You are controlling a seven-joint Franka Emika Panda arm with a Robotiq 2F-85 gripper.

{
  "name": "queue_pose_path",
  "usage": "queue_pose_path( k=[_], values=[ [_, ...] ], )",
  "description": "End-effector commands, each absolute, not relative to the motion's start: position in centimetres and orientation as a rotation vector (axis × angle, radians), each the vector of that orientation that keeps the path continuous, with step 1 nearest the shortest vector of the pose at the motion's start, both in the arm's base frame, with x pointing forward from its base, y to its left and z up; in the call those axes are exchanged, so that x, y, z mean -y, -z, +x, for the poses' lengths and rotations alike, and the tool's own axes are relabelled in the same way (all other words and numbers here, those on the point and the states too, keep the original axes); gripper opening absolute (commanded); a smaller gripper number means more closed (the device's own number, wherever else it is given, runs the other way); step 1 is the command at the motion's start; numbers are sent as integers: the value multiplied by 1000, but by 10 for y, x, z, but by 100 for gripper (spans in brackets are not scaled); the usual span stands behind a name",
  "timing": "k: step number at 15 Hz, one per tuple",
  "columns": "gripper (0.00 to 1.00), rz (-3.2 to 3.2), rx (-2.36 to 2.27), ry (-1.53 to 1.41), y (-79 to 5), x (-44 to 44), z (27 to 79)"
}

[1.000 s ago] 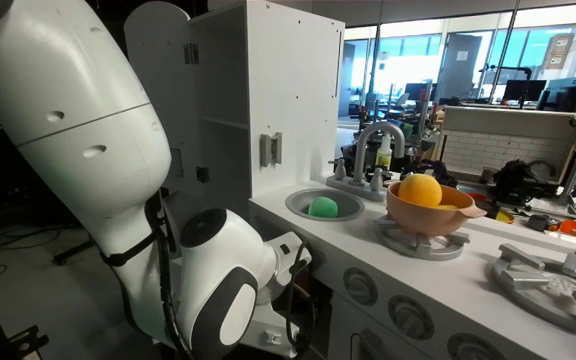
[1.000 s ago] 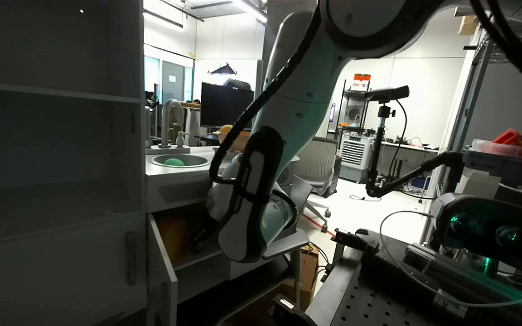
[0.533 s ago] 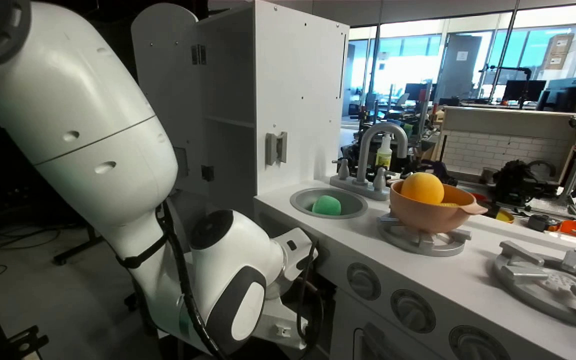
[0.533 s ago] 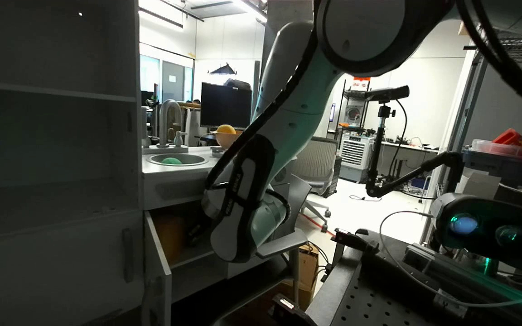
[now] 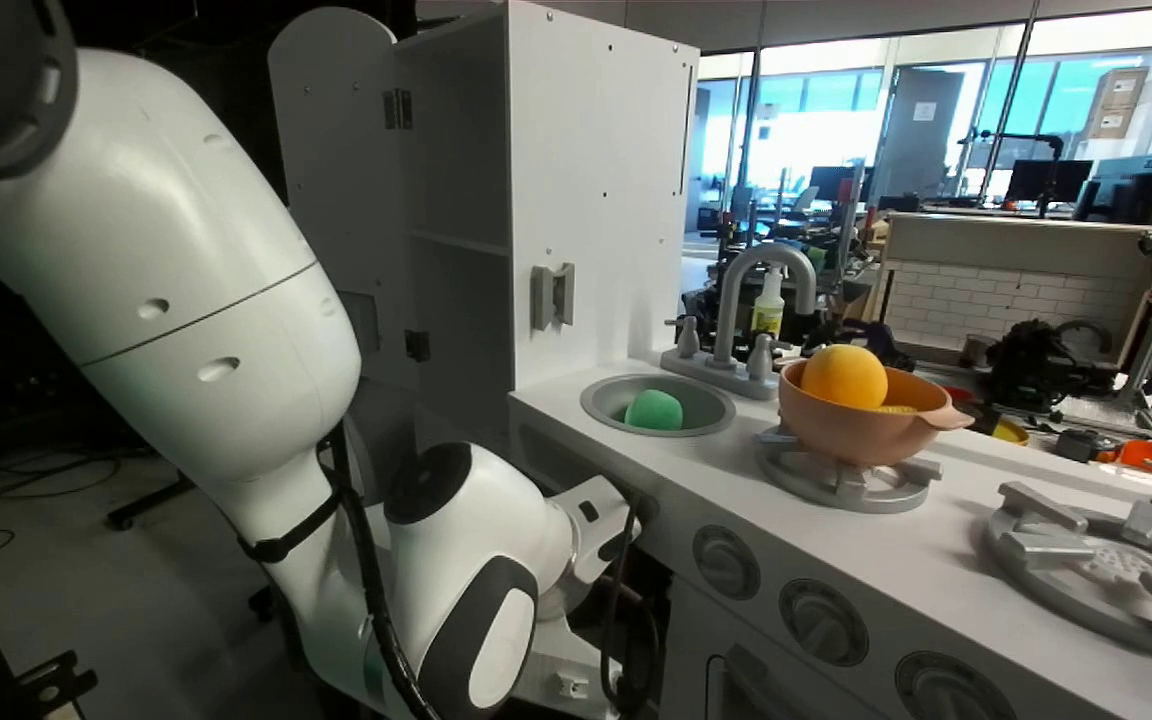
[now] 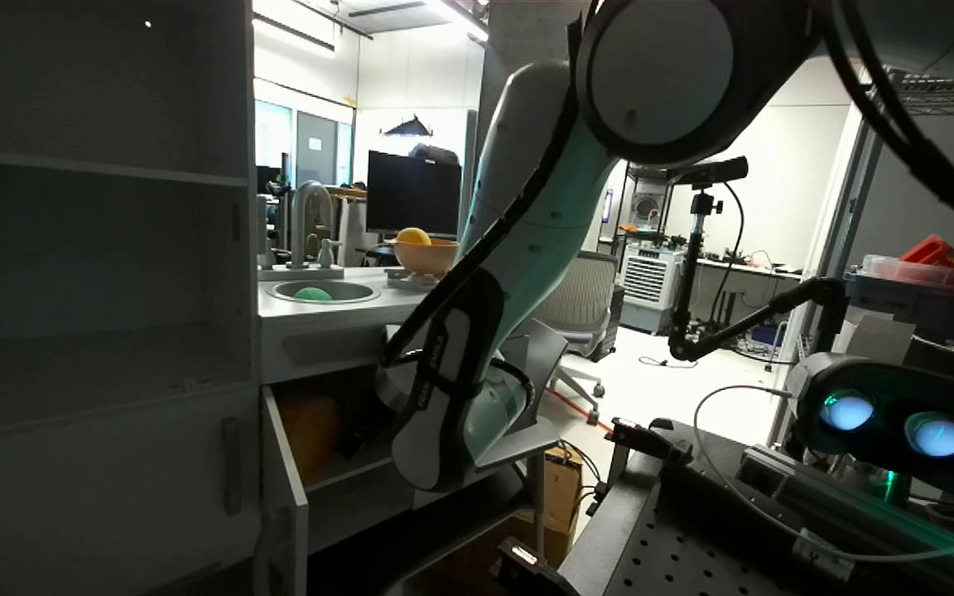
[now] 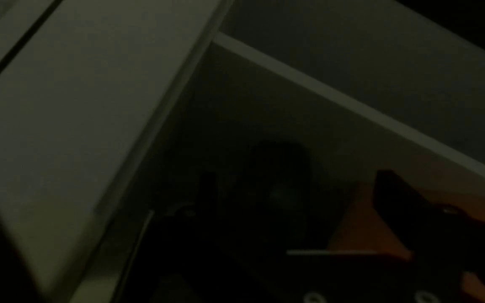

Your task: Put the green pepper and green plushy in the open cabinet

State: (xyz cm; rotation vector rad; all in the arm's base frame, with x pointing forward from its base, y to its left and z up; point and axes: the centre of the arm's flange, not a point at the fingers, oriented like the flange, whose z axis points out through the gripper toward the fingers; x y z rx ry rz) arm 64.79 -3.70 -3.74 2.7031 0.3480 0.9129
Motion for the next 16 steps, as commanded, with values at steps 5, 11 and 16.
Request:
queue_pose_path(
  k=[5, 11, 16],
  values=[
    [100, 2663, -355, -955, 34, 26, 640],
    [100, 2714, -363, -917, 2, 18, 619],
    [100, 2739, -378, -845, -26, 22, 591]
  ],
)
